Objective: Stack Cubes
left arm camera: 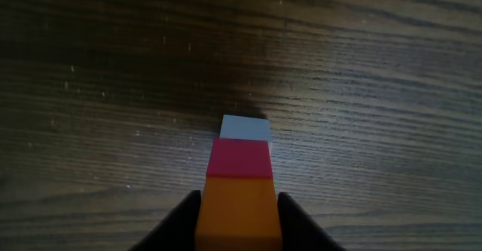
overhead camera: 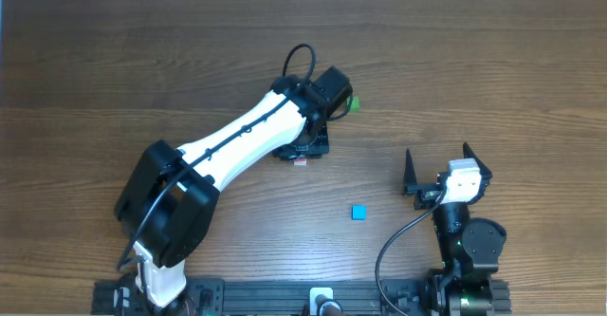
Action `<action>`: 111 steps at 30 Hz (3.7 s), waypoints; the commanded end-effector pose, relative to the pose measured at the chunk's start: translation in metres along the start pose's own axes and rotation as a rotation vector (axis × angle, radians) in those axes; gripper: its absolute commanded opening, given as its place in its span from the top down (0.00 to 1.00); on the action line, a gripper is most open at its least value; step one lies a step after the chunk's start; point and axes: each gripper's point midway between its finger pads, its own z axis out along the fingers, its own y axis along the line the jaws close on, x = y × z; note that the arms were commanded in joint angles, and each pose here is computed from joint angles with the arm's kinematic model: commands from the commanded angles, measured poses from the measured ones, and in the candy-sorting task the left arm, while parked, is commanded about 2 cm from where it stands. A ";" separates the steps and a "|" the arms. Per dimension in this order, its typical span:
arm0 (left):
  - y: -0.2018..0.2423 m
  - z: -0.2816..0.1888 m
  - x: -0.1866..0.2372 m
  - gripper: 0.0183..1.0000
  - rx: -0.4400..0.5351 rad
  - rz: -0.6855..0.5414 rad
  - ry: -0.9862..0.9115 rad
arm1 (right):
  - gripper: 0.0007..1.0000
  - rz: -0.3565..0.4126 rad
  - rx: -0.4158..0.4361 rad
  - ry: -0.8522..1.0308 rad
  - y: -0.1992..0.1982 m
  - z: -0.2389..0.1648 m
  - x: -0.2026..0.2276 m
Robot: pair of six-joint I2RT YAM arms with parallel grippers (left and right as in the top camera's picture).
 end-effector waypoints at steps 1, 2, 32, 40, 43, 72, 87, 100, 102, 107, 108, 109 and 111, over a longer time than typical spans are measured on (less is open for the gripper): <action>-0.002 0.005 0.000 0.43 -0.009 0.014 0.007 | 0.01 -0.005 0.003 0.000 -0.001 0.000 0.002; -0.002 0.005 0.000 0.37 -0.009 0.014 0.006 | 0.01 -0.005 0.003 0.000 -0.001 0.000 0.002; 0.162 -0.251 -0.146 0.00 0.188 -0.293 -0.879 | 0.01 -0.005 0.003 0.000 -0.001 0.000 0.002; 0.229 -0.296 -0.140 0.01 0.210 -0.247 -1.155 | 0.01 -0.005 0.003 0.000 -0.001 0.000 0.002; 0.240 -0.292 -0.121 0.00 0.225 -0.222 -1.258 | 0.01 -0.005 0.003 0.000 -0.001 0.000 0.002; 0.258 -0.150 0.000 0.04 0.119 -0.039 -1.570 | 0.01 -0.005 0.003 0.000 -0.001 0.000 0.002; 0.262 -0.122 0.004 0.03 0.099 -0.043 -1.517 | 0.01 -0.005 0.003 0.000 -0.001 0.000 0.002; 0.261 -0.104 0.008 0.00 0.106 -0.035 -1.446 | 0.01 -0.005 0.003 0.000 -0.001 0.000 0.002; 0.261 -0.105 0.008 0.00 0.106 -0.035 -1.447 | 0.01 -0.005 0.003 0.000 -0.001 0.000 0.002; 0.264 -0.104 0.008 0.00 0.097 -0.043 -1.447 | 0.01 -0.005 0.003 0.000 -0.001 0.000 0.002; 0.264 -0.104 0.008 0.00 0.097 -0.043 -1.447 | 0.01 -0.005 0.003 0.000 -0.001 0.000 0.002; 0.264 -0.104 0.008 0.00 0.097 -0.044 -1.447 | 0.01 -0.005 0.003 0.000 -0.001 0.000 0.002; 0.264 -0.104 0.008 0.00 0.097 -0.044 -1.445 | 0.01 -0.005 0.003 0.000 -0.001 0.000 0.002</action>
